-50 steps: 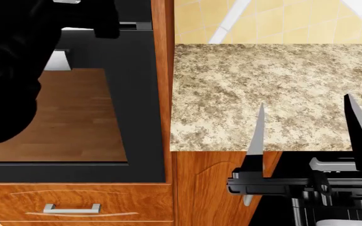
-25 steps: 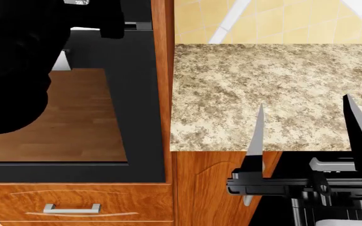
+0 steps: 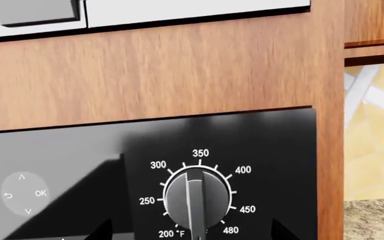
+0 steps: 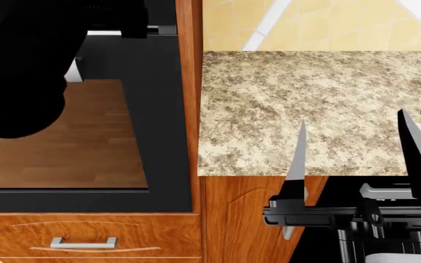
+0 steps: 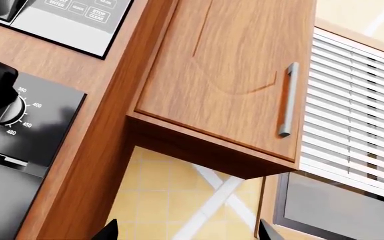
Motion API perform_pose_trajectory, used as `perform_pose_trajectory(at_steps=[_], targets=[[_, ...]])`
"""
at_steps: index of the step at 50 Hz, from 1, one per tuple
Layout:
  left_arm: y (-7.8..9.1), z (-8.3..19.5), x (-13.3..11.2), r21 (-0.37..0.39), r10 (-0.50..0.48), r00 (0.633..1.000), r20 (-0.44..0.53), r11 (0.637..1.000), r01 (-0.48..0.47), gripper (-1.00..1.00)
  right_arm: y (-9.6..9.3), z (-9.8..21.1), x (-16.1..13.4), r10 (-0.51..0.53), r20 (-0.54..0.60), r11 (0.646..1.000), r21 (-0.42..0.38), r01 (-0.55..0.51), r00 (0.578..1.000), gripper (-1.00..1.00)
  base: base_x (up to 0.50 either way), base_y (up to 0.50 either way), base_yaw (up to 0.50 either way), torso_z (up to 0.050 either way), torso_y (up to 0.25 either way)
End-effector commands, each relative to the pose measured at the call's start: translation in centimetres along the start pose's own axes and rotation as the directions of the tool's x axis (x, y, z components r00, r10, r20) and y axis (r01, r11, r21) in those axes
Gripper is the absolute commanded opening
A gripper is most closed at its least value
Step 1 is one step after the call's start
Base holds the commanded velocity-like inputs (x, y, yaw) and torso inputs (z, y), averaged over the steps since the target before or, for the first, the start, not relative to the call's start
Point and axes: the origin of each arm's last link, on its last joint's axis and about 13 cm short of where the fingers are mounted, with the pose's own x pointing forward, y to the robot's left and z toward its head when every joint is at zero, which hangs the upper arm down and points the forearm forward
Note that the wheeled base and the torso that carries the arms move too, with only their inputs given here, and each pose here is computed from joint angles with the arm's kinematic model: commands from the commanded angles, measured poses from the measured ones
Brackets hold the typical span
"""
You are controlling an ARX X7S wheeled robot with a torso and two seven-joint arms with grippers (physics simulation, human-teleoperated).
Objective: Preheat the oven by turning the temperature knob.
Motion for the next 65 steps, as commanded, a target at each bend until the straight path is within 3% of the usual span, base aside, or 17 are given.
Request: perform_pose_trajectory(at_steps=[1,65], targets=[[-0.2,0.0,0.5,0.002,0.0,1.0,-0.003,1.0,0.0,1.0,0.0,0.0,0.0,-0.001,-0.002,1.0,0.0,0.001,1.0,1.0,0.0,0.0,0.0,0.0,0.0],[-0.4,-0.9,2.1,0.019,0.01,0.998,-0.069,1.0,-0.009,1.0,0.0,0.0,0.0,0.001,-0.007,1.0,-0.001,-0.001,1.0,1.0,0.0,0.0,0.0,0.0,0.0]])
